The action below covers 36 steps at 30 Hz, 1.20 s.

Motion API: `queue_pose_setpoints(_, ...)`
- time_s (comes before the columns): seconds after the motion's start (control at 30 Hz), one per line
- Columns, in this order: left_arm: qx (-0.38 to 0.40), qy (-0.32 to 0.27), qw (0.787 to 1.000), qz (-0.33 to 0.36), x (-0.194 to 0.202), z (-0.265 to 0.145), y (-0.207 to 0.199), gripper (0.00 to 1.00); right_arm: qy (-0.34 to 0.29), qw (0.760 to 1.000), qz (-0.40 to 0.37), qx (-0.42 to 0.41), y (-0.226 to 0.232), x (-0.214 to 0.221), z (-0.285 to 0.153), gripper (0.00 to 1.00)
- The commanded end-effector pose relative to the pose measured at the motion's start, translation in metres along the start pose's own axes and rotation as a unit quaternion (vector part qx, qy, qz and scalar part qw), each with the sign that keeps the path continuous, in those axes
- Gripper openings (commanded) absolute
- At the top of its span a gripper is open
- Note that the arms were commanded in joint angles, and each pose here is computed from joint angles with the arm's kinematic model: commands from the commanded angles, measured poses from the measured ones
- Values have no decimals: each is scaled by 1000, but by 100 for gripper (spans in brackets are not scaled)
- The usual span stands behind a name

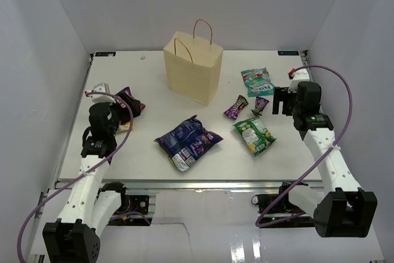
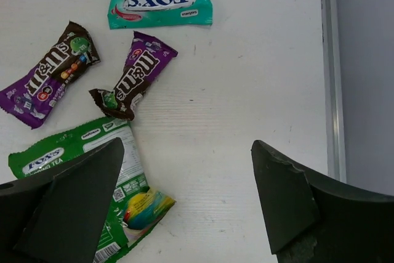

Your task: Place the snacks into the paper bag

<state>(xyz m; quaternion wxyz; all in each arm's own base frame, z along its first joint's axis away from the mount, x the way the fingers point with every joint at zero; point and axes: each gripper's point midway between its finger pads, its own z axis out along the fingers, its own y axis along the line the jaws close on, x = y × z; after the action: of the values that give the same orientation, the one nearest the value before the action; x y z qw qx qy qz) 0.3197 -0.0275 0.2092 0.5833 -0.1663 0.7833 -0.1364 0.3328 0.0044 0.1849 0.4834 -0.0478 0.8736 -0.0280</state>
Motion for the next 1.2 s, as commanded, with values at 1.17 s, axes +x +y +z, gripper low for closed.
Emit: queue_pose_setpoints(1.17,109,125,982,-88,45,-17,-44,98,265,927,246,-103,55,77,154,65)
